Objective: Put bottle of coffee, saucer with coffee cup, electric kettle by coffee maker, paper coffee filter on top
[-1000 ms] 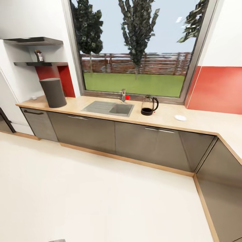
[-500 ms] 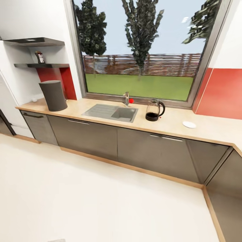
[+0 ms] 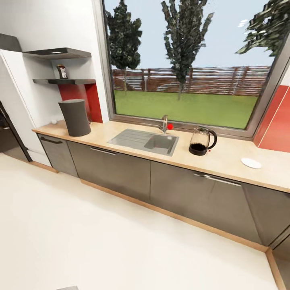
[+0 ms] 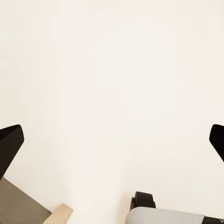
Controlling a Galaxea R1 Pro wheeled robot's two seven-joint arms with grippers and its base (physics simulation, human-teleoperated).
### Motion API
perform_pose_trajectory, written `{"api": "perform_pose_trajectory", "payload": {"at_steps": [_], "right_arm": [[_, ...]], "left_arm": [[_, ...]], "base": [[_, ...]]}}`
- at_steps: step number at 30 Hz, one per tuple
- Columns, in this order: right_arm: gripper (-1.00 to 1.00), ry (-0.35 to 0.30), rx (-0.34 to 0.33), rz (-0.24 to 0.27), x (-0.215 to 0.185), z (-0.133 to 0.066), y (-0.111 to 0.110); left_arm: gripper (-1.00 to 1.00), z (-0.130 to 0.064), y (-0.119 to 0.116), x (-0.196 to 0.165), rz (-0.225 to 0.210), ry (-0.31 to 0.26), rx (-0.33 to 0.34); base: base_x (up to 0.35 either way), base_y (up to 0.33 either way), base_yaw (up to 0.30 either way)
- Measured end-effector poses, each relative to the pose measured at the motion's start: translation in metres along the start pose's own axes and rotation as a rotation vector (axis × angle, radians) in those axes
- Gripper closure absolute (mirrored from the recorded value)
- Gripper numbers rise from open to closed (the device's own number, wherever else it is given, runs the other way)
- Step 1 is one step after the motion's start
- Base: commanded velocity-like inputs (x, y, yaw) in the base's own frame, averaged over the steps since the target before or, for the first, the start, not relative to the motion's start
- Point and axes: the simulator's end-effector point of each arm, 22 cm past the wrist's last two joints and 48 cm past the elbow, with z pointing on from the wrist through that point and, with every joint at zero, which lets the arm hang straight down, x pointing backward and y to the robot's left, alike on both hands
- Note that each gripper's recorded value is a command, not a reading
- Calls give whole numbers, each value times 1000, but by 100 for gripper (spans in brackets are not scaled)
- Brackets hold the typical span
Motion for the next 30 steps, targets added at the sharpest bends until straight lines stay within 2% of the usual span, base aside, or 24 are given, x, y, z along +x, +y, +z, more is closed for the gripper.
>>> {"api": "perform_pose_trajectory", "payload": {"at_steps": [30], "right_arm": [[-100, 0, -2, -1, 0, 0, 1]], "left_arm": [[-100, 0, 0, -1, 1, -2, 0]], "base": [[338, 10, 192]]}}
